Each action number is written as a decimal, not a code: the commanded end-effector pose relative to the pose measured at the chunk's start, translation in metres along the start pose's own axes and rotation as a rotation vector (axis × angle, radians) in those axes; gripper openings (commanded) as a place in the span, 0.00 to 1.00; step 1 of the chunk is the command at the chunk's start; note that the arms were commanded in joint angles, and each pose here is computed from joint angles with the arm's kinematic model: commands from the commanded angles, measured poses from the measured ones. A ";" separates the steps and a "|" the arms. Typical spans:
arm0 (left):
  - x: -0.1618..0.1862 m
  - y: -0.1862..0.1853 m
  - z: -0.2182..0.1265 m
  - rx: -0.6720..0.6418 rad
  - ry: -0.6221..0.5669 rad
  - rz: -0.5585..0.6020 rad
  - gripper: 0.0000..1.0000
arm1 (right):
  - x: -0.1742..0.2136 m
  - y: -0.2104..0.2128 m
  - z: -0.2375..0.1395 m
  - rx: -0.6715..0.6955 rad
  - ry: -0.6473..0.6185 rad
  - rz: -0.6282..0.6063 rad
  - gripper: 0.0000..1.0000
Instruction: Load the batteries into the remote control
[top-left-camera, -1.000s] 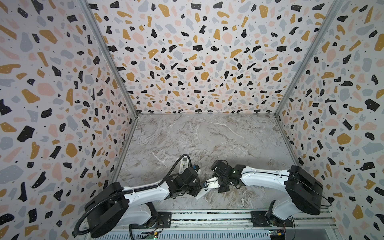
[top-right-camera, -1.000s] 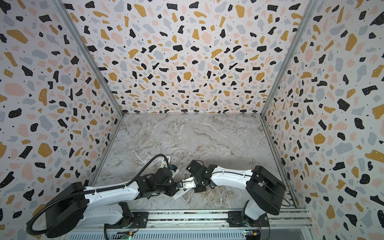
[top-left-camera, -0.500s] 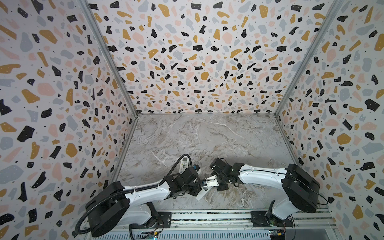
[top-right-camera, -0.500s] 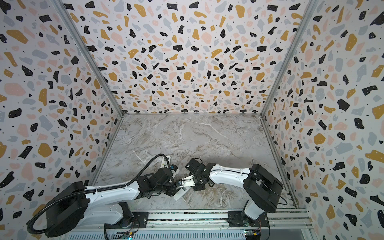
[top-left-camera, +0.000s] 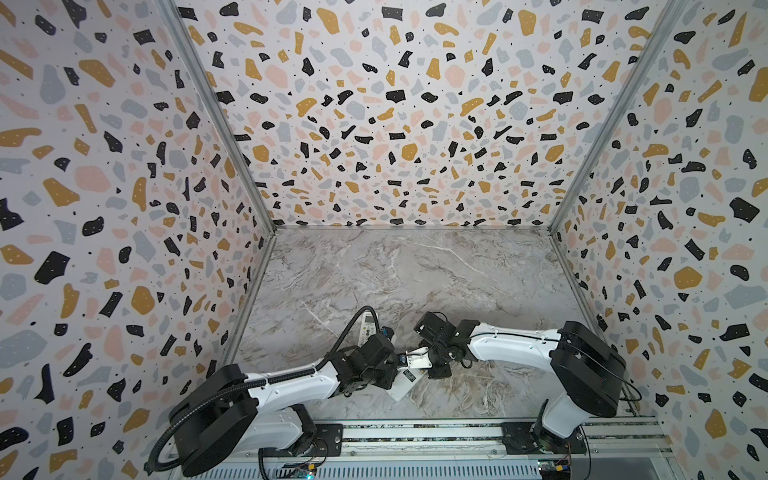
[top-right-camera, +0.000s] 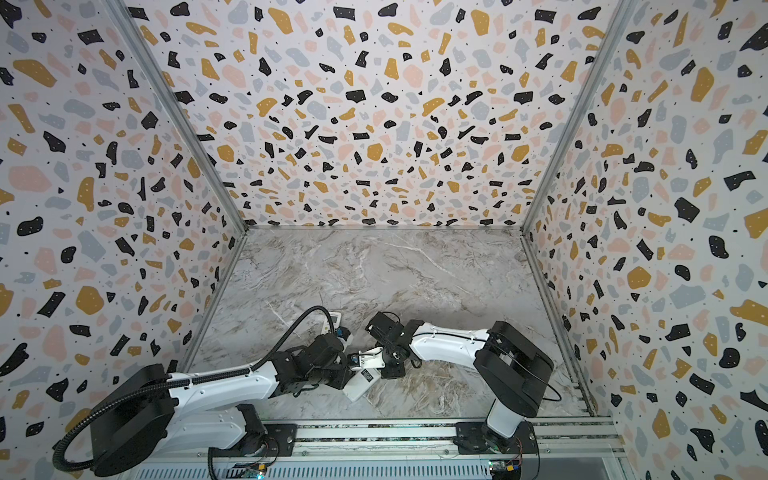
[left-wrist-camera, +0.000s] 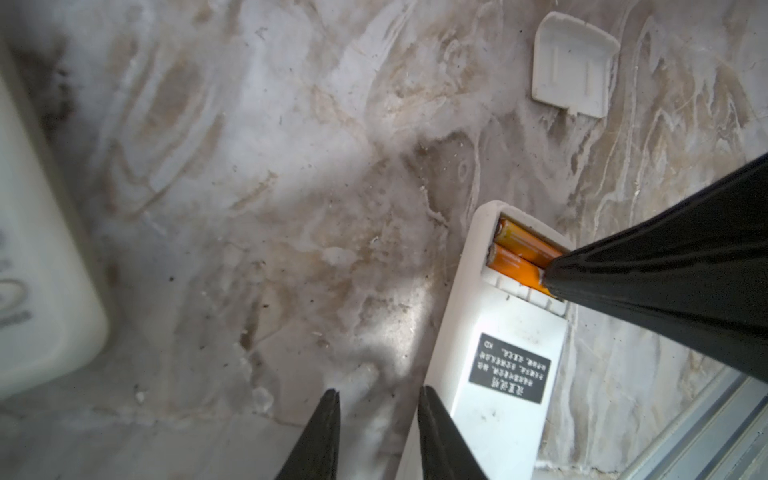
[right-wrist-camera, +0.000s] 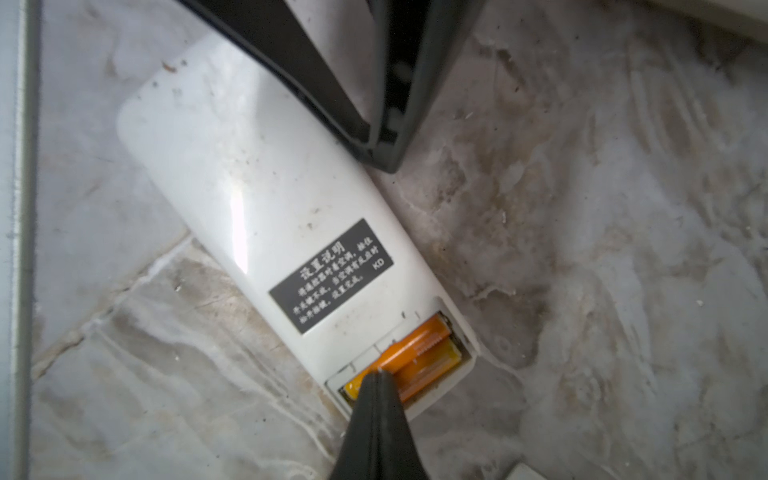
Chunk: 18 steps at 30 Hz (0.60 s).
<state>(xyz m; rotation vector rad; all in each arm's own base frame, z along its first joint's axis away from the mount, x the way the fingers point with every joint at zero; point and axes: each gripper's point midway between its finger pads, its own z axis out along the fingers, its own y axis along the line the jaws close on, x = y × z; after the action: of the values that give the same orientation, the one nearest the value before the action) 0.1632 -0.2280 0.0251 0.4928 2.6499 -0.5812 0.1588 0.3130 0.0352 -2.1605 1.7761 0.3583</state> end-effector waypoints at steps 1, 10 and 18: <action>0.019 0.005 0.003 -0.016 0.061 0.023 0.34 | -0.028 -0.005 -0.017 0.020 -0.094 0.067 0.12; 0.002 0.001 -0.004 -0.011 0.002 0.029 0.34 | -0.049 -0.029 -0.063 0.151 -0.223 0.199 0.34; -0.019 -0.010 -0.017 0.007 -0.061 0.063 0.39 | 0.021 -0.089 -0.080 0.310 -0.125 0.592 0.40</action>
<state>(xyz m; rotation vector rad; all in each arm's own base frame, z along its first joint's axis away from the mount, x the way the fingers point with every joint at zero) 0.1605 -0.2245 0.0296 0.5237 2.6378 -0.5660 0.2255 0.2998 0.1129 -1.5334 2.0229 0.3752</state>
